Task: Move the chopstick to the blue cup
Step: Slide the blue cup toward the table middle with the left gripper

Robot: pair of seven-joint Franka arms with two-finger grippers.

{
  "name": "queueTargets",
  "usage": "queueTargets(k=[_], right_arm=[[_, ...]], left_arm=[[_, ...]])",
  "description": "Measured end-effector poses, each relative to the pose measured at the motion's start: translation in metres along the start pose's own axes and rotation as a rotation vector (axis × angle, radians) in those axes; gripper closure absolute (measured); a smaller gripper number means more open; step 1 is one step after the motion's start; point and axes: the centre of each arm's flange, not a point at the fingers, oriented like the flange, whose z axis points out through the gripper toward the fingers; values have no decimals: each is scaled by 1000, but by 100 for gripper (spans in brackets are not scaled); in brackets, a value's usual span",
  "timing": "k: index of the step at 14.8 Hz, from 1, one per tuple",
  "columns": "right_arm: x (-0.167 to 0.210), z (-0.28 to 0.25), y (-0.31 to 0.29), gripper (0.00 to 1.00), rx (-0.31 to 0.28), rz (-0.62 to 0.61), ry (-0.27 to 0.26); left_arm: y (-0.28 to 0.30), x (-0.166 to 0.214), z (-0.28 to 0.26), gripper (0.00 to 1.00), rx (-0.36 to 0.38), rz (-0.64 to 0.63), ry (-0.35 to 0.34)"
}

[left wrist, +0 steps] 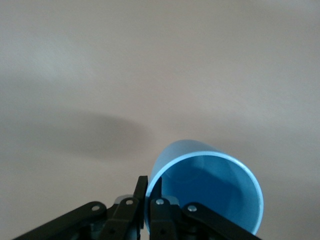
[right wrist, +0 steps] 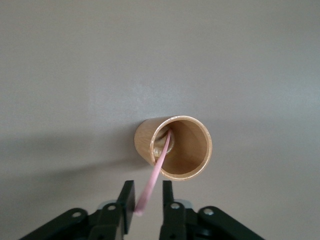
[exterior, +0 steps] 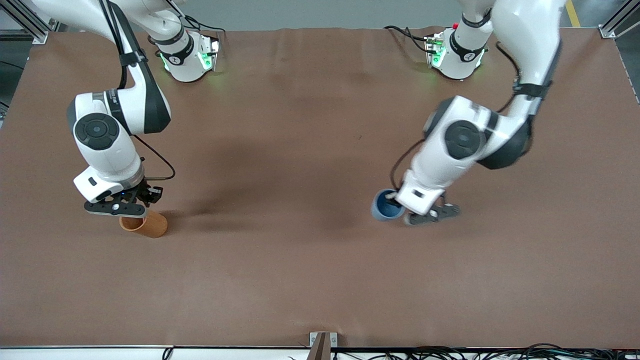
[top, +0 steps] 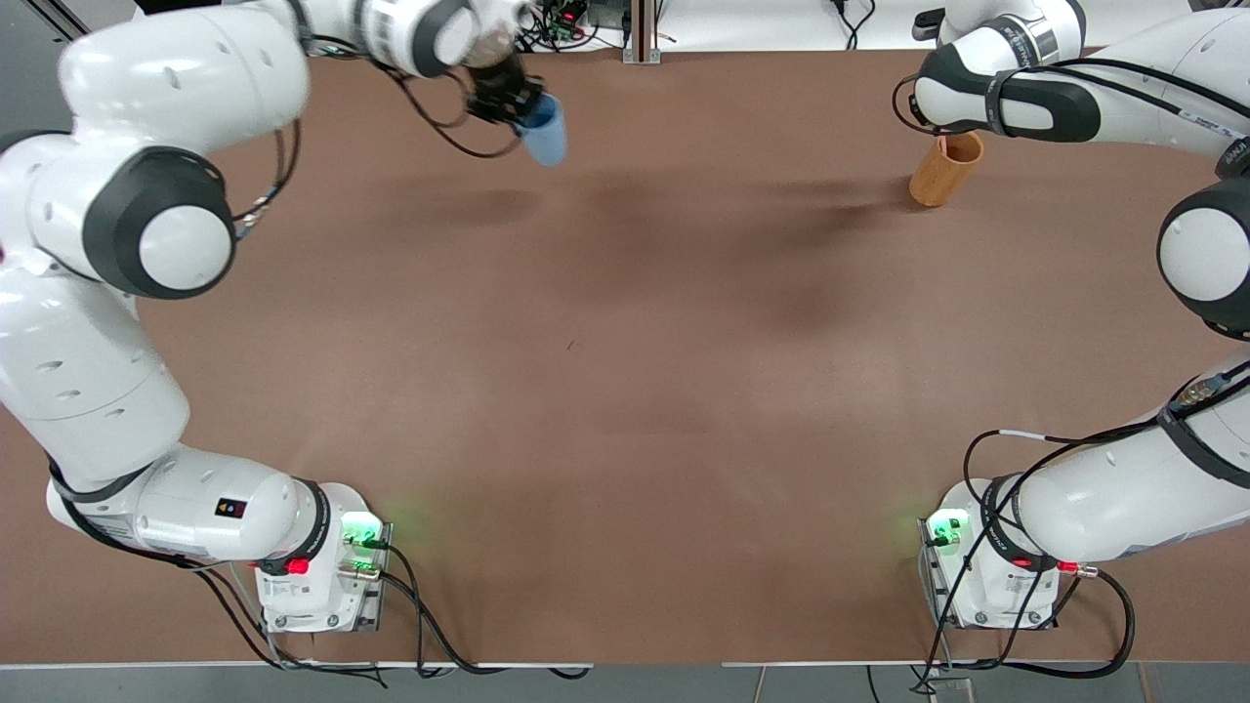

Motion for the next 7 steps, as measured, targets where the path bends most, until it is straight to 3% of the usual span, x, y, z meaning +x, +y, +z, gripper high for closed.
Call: queueTargets(k=[2,3,7], right_arm=[[0,0,0,76,-1,-1,2],[0,0,0,85,-1,-1,2],[1,1,3,87,-2,3,2]], left_arm=[[42,-34,24,95,25,-37,2],[58,-48,38,95,37,-46,-1],[76,-66,77,95,74,-52,-8]])
